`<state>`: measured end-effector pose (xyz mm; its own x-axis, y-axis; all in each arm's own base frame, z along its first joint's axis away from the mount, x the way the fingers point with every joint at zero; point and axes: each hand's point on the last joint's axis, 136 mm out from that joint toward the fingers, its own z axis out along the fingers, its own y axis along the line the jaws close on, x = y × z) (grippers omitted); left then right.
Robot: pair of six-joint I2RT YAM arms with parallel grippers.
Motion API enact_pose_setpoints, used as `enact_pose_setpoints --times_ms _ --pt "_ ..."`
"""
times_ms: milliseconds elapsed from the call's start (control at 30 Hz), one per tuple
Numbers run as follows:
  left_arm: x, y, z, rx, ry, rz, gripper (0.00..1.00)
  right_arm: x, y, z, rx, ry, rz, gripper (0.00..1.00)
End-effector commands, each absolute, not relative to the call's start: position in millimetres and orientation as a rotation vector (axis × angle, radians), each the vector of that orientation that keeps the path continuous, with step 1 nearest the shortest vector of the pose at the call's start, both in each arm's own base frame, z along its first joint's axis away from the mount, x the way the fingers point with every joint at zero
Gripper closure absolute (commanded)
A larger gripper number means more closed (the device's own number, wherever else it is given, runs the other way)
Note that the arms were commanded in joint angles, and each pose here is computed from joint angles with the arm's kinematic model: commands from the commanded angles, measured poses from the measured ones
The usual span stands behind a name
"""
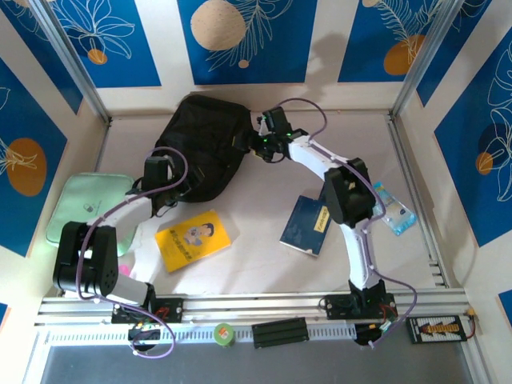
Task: Pack the student bag
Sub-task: Move the student bag to the top-center of the table.
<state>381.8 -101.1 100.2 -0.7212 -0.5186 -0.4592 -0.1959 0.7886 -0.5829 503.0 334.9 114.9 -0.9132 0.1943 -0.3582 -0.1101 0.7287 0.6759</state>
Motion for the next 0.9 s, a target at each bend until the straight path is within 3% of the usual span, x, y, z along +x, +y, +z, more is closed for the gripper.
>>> enact_pose_setpoints --times_ms 0,133,233,433,600,700,767,867 --pt "377.5 -115.9 103.7 -0.496 2.392 -0.746 0.03 497.4 345.2 91.7 0.098 2.645 1.020 0.24" --pt "377.2 -117.1 96.2 -0.475 2.426 -0.730 0.02 502.9 337.5 65.5 0.208 2.690 1.021 0.61" --pt "380.7 -121.5 89.9 -0.446 2.447 -0.726 0.03 498.1 314.8 54.0 0.303 2.692 0.989 0.79" --pt "394.6 -151.8 64.4 -0.286 2.481 -0.797 0.04 464.1 258.0 48.5 0.401 2.647 0.992 0.82" --pt "412.0 -203.9 83.0 -0.067 2.450 -0.924 0.05 423.4 224.3 44.2 0.449 2.655 1.005 0.82" --pt "415.3 -226.5 99.8 0.056 2.473 -0.861 0.05 406.5 215.2 47.8 0.433 2.651 1.005 0.81" --pt "412.5 -235.4 107.0 0.116 2.500 -0.777 0.05 401.6 209.7 53.0 0.434 2.640 1.005 0.78" --pt "404.2 -244.8 113.9 0.152 2.547 -0.680 0.08 396.7 205.2 68.3 0.430 2.602 1.019 0.61"
